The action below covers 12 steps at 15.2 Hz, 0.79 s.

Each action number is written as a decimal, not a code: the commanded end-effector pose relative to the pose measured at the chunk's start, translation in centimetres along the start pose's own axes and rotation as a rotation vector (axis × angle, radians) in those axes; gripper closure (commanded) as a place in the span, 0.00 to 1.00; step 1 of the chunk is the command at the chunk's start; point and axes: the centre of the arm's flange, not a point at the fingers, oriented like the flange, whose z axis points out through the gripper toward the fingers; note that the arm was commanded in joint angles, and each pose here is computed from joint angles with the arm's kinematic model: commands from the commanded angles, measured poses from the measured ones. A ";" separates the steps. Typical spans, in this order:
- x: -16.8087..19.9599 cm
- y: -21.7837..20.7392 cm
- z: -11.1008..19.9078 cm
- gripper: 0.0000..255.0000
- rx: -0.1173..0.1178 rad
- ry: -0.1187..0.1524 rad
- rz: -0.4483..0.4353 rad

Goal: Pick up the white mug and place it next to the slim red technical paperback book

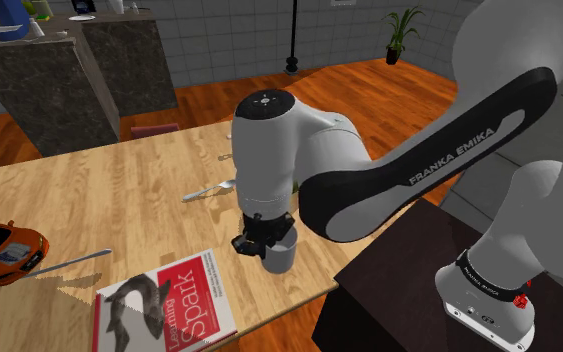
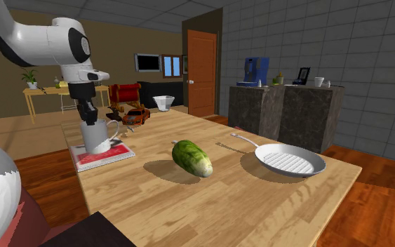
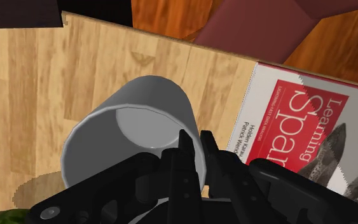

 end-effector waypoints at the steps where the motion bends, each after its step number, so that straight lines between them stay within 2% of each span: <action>1: 0.0 -0.1 1.0 1.00 0.000 0.000 0.000; 12: -0.2 -0.1 6.8 1.00 0.000 0.000 0.000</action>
